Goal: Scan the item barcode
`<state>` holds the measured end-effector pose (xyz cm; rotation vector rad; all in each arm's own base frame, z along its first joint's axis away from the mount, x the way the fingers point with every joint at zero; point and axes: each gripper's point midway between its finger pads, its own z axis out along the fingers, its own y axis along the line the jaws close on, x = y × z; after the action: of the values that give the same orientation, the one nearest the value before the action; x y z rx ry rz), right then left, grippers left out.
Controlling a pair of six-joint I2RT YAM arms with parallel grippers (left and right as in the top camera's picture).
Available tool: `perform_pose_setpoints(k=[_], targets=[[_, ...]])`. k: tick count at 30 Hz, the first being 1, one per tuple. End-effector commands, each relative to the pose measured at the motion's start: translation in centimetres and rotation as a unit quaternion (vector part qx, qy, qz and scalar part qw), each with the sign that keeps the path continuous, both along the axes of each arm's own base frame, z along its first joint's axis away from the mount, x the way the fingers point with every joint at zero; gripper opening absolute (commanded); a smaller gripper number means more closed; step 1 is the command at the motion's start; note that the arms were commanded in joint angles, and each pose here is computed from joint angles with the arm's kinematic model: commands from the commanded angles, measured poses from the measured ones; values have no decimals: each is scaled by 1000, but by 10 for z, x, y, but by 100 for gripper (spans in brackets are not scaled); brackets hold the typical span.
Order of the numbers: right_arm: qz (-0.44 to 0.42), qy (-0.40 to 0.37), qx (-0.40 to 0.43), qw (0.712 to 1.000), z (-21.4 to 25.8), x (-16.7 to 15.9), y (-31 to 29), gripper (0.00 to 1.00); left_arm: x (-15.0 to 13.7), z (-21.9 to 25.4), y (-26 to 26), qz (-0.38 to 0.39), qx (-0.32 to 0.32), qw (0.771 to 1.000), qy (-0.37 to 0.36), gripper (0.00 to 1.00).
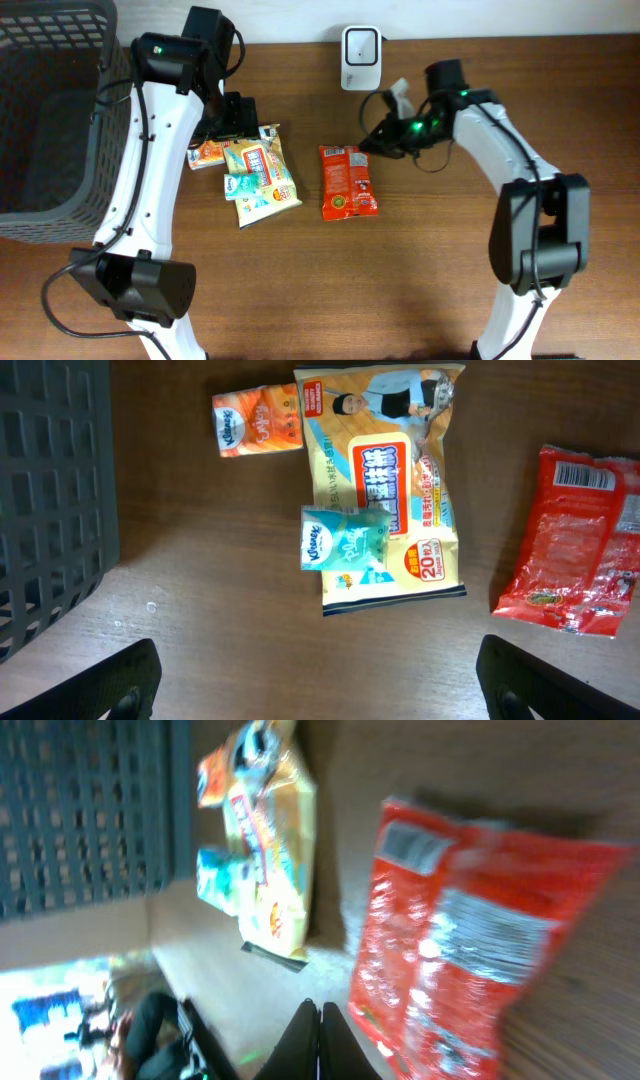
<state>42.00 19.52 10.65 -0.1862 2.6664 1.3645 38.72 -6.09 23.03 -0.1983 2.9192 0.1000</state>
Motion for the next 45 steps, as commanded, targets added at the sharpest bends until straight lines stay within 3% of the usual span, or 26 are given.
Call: perform_pose_setpoints(k=[1, 7, 11, 19, 23, 28, 37, 40, 45], targets=[[44, 35, 75, 996, -30, -16, 31, 4, -1, 9, 3, 7, 0, 1000, -14, 99], [23, 91, 85, 992, -95, -10, 28, 4, -2, 9, 3, 7, 1, 1000, -11, 99], [6, 104, 85, 991, -108, -6, 14, 4, -2, 9, 3, 7, 0, 1000, -10, 99], [23, 19, 74, 997, -11, -12, 2, 4, -3, 9, 3, 7, 1, 1000, -9, 99], [58, 13, 66, 996, 3, -32, 17, 4, -3, 9, 3, 7, 1, 1000, -9, 99], [83, 55, 39, 994, -40, -56, 38, 4, -3, 9, 3, 7, 1, 1000, -9, 99], [44, 142, 15, 989, -123, -61, 31, 4, -3, 9, 3, 7, 1, 1000, -8, 99], [31, 139, 19, 990, -110, -56, 22, 4, -3, 9, 3, 7, 1, 1000, -8, 99], [18, 56, 38, 998, -40, -25, 6, 4, -3, 9, 3, 7, 1, 1000, -8, 99]])
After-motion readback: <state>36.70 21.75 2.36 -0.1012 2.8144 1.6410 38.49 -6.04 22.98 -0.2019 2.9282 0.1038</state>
